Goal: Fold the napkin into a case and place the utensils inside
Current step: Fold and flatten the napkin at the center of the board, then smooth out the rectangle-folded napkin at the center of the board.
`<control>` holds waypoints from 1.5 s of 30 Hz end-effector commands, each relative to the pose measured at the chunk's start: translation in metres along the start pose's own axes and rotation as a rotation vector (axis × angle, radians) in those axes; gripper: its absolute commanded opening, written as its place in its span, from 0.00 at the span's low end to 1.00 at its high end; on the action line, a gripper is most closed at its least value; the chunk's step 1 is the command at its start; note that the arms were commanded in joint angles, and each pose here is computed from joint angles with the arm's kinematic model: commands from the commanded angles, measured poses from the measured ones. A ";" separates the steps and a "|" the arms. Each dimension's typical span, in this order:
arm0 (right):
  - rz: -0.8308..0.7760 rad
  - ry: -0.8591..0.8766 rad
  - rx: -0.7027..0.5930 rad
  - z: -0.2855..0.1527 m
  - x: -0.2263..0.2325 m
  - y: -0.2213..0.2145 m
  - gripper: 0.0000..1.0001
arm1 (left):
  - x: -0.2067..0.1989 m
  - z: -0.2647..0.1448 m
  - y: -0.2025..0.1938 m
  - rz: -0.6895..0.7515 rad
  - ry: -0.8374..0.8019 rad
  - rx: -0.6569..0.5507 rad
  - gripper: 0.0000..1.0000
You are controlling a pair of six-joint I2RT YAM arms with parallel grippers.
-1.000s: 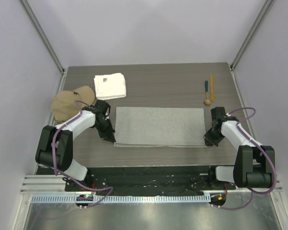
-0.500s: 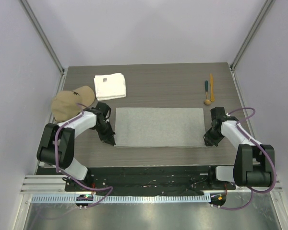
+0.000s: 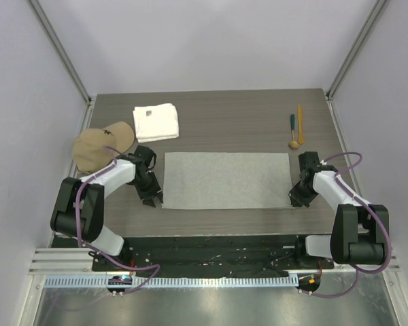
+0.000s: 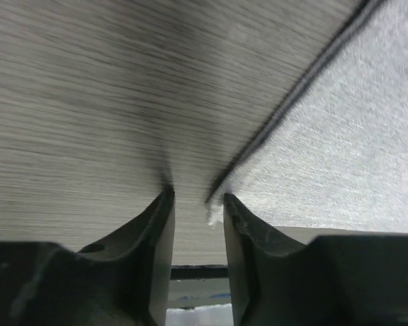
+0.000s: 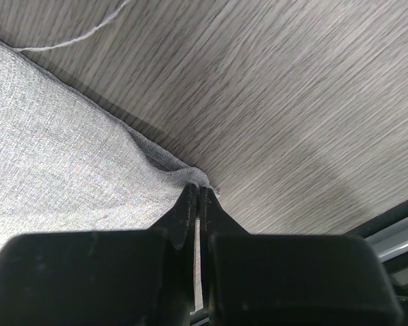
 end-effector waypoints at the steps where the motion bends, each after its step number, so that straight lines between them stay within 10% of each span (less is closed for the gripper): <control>1: -0.007 -0.058 -0.043 0.009 -0.006 0.005 0.03 | 0.005 -0.022 0.016 0.013 0.047 -0.162 0.40; 8: -0.045 0.026 -0.021 0.002 0.002 0.003 0.18 | -0.026 -0.069 0.004 0.165 -0.220 -0.230 0.48; 17: -0.030 0.060 -0.132 -0.039 -0.003 0.017 0.63 | -0.048 -0.036 -0.009 0.193 -0.326 -0.056 0.20; 31: -0.213 0.402 -0.077 -0.024 0.039 0.012 0.20 | -0.024 -0.014 0.008 0.177 -0.089 -0.158 0.05; 37: -0.302 0.781 -0.265 -0.068 0.089 0.042 0.22 | -0.081 -0.072 0.025 0.218 -0.465 -0.304 0.12; 45: -0.452 1.220 -0.047 -0.066 0.198 0.014 0.34 | -0.204 -0.047 0.050 0.207 -1.022 -0.164 0.00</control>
Point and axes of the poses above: each gripper's point midway between its finger pads, its own z axis out along the fingers, its own x axis along the line the jaws close on, y = z × x, the point moved 7 cm from there along -z, back along the fingers, and after that the axes turned 2 degrees about -z, right-handed, at the moved point
